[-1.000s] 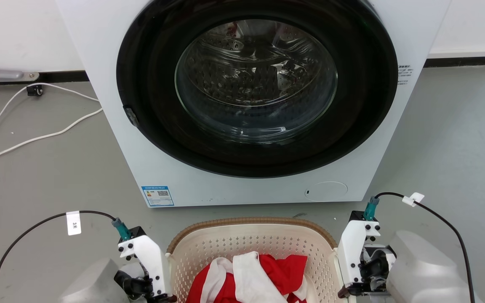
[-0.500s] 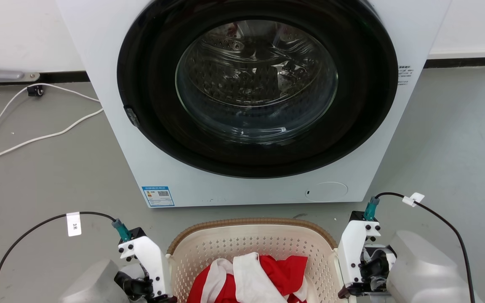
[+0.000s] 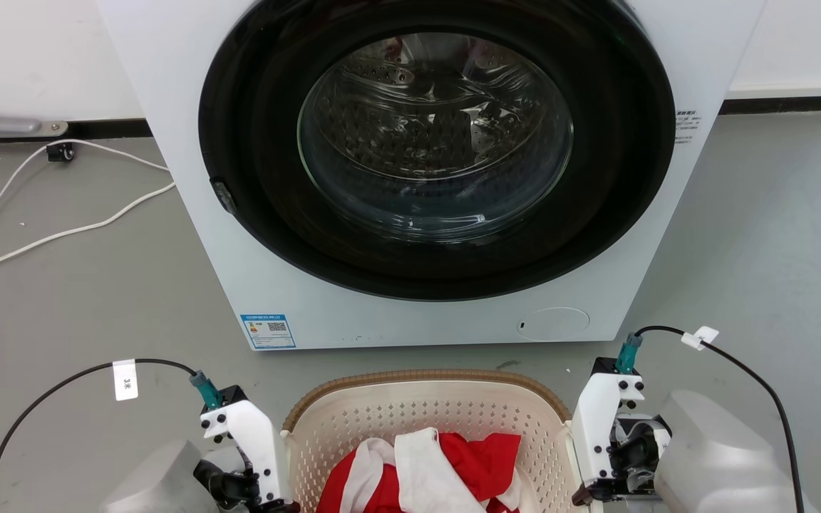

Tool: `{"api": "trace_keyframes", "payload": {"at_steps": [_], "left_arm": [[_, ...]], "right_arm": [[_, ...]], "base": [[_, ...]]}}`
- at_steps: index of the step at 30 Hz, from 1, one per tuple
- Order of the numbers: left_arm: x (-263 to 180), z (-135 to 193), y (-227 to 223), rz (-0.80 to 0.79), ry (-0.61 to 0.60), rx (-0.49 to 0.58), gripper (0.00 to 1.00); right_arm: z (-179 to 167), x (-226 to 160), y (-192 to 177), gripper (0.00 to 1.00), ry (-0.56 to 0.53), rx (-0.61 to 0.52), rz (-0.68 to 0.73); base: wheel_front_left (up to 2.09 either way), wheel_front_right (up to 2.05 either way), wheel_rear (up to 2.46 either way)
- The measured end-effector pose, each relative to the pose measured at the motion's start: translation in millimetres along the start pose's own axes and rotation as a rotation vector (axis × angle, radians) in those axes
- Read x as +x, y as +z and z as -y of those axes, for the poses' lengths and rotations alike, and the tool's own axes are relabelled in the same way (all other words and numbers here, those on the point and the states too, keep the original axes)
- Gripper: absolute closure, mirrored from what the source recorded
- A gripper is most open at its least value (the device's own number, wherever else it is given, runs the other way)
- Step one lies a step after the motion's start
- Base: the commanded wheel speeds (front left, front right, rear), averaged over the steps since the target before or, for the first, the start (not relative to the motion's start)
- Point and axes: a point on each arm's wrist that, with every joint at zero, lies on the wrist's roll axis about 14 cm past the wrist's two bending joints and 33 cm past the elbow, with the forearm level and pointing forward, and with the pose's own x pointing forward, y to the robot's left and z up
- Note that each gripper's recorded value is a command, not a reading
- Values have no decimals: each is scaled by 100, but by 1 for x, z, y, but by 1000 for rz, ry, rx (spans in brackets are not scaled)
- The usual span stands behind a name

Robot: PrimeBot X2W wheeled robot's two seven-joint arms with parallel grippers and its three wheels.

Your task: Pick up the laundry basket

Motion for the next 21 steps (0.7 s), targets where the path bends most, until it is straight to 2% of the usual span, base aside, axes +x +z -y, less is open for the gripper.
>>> {"api": "trace_keyframes", "payload": {"at_steps": [21], "left_arm": [[1, 1, 0, 1, -6, 1, 100]], "right_arm": [[1, 0, 0, 100, -1, 2, -4]], "base": [[0, 0, 0]]}}
